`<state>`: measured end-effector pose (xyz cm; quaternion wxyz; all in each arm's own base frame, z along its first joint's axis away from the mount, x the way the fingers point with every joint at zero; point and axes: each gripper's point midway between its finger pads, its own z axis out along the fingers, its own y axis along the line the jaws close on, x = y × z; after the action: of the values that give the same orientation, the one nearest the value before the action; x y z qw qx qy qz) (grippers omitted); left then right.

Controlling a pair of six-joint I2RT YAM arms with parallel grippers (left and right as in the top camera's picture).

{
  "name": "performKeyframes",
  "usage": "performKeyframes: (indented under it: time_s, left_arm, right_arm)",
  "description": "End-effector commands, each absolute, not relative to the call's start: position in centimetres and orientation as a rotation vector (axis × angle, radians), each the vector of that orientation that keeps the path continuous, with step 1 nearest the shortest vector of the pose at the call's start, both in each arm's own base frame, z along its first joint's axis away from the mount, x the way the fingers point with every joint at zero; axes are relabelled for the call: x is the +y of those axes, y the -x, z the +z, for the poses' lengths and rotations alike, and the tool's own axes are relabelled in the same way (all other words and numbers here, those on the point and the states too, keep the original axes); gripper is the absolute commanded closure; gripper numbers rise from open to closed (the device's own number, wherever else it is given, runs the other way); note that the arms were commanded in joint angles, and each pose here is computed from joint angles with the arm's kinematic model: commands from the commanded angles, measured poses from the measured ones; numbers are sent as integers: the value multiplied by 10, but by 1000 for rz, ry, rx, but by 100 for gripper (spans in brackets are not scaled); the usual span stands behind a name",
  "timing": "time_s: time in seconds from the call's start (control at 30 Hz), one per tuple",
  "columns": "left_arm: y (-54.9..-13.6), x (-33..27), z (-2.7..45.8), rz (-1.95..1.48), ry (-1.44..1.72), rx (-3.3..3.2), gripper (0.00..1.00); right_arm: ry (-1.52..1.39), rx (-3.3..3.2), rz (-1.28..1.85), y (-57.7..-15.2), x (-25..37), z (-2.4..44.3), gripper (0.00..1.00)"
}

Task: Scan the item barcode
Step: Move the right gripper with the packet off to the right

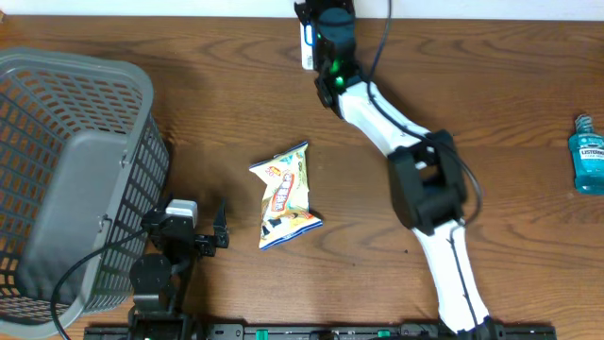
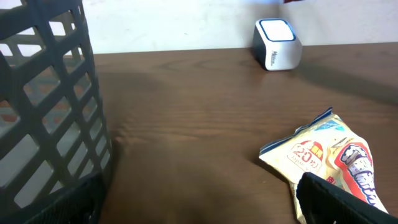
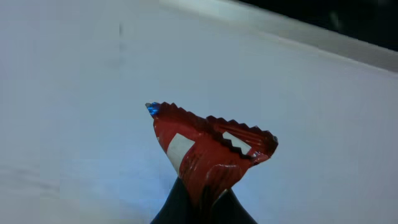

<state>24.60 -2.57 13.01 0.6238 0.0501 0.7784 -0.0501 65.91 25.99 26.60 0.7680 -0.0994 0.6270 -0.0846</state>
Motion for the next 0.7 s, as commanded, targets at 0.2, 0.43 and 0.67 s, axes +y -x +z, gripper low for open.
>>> performKeyframes:
  time_s: [0.2,0.43,0.67]
  left_arm:
    - [-245,-25,114,-117,-107,1825,2]
    - [-245,-25,114,-117,-107,1825,2]
    - [-245,-25,114,-117,-107,1825,2]
  right_arm:
    - [366,1349,-482,-674,289,212,99]
    - [399,1353,-562,-668,290,230,99]
    - [262,1562,-790,-668,180,294,99]
